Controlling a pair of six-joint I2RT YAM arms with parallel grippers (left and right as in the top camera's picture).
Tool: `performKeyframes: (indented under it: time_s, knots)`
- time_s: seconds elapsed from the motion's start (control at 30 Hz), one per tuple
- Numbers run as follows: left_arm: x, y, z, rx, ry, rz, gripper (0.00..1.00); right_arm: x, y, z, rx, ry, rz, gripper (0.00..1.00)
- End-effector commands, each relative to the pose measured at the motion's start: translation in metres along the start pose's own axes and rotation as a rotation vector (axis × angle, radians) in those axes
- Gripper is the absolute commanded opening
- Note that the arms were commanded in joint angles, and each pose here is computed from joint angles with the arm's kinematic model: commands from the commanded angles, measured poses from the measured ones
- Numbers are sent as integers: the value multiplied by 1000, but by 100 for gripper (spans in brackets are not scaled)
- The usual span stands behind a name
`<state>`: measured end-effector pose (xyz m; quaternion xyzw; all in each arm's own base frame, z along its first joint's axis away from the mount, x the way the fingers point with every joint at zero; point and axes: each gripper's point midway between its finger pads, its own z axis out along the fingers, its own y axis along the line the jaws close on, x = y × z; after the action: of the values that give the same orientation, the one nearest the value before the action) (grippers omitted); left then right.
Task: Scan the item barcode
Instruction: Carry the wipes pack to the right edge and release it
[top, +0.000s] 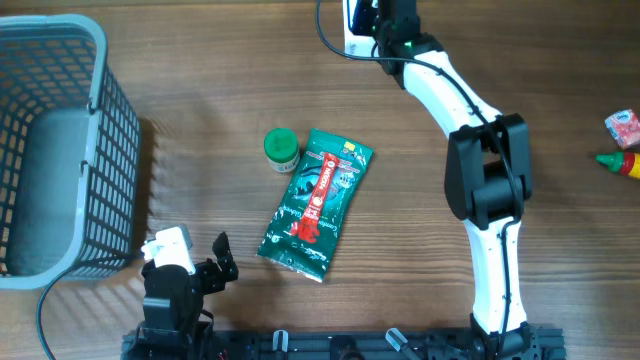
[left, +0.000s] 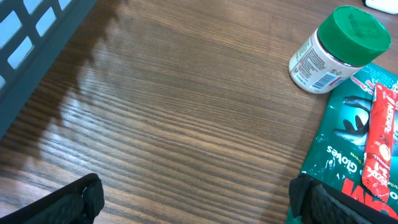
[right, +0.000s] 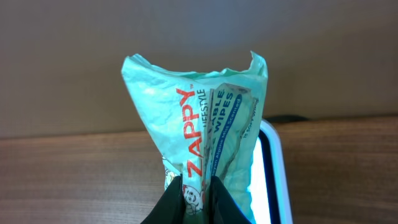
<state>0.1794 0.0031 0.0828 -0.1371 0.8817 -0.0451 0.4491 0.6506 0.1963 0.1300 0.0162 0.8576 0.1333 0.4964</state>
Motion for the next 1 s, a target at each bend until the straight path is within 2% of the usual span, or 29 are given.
performKeyframes:
  time_s: [0.0, 0.13, 0.27, 0.37, 0.47, 0.6, 0.67, 0.73, 0.77, 0.8, 0.83, 0.97]
  knots:
    - [0, -2, 0, 11, -3, 15, 100, -37, 0, -19, 48, -47, -20, 5]
    - [0, -2, 0, 11, -3, 15, 100, -83, -72, -76, 338, -65, 3, 4]
    - [0, -2, 0, 11, -3, 15, 100, -89, -189, -129, 679, -1, 39, 5]
    - [0, -2, 0, 11, -3, 15, 100, -68, -281, -147, 818, 89, 99, 4]
    - [0, -2, 0, 11, -3, 15, 100, -23, -367, -149, 821, 236, 144, 5]
    - [0, -2, 0, 11, -3, 15, 100, 56, -450, -168, 816, 420, 310, 5]
    - [0, -2, 0, 11, -3, 15, 100, 69, -468, -185, 852, 435, 398, 8]
    - [0, -2, 0, 11, -3, 15, 100, 70, -479, -201, 882, 431, 453, 15]
    - [0, -2, 0, 11, -3, 15, 100, 68, -485, -214, 904, 426, 484, 42]
    - [0, -2, 0, 11, -3, 15, 100, 63, -486, -225, 918, 413, 513, 80]
    - [0, -2, 0, 11, -3, 15, 100, 48, -483, -242, 938, 369, 573, 99]
    - [0, -2, 0, 11, -3, 15, 100, -27, -443, -281, 883, 198, 596, 100]
